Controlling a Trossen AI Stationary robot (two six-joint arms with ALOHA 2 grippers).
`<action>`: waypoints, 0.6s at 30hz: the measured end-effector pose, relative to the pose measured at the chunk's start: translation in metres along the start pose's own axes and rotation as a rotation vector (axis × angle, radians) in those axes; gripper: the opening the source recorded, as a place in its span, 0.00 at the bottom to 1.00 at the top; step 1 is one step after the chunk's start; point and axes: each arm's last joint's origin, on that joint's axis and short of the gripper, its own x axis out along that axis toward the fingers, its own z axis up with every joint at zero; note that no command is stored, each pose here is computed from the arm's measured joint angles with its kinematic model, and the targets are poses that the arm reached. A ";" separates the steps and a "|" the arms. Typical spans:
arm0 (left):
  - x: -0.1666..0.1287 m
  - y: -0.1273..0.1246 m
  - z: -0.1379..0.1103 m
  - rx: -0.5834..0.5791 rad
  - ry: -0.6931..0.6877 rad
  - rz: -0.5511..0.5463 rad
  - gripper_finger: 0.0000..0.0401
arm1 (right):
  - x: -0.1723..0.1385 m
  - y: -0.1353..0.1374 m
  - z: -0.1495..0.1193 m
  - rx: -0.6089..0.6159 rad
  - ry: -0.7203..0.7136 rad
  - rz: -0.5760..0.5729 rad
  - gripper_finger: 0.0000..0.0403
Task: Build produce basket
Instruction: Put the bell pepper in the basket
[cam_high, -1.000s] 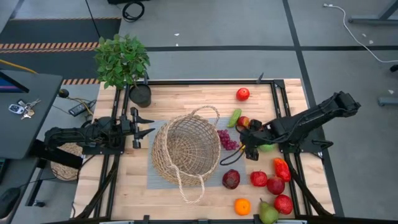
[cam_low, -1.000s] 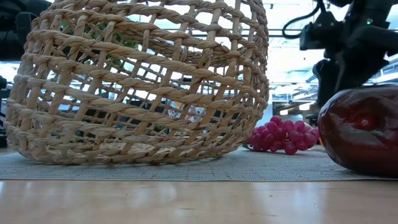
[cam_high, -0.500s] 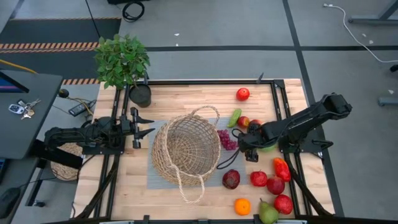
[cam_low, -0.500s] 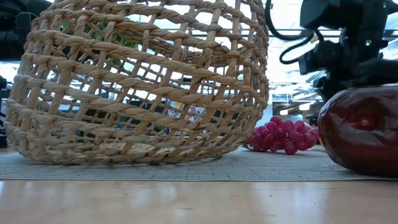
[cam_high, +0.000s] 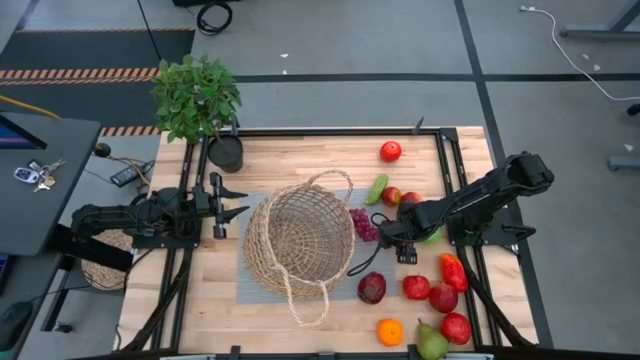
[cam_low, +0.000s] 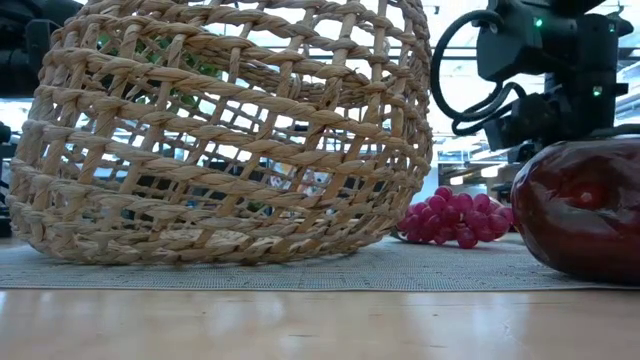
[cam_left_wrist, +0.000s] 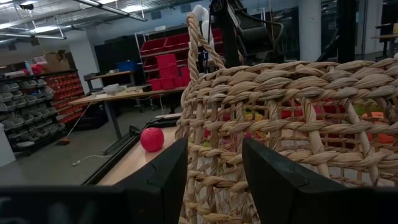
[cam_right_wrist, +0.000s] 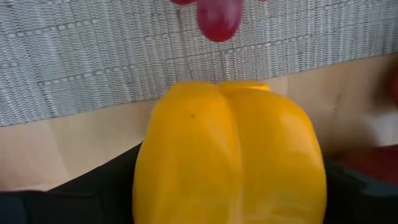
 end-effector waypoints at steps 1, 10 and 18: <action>0.000 0.000 0.000 0.000 0.000 0.000 0.40 | -0.001 0.000 0.000 0.000 0.000 0.005 0.82; 0.000 0.000 0.000 0.000 0.000 0.000 0.40 | -0.004 -0.001 -0.001 0.001 -0.005 0.021 0.78; 0.000 0.000 0.000 0.000 0.000 0.000 0.40 | -0.047 -0.005 0.000 0.007 -0.089 0.055 0.77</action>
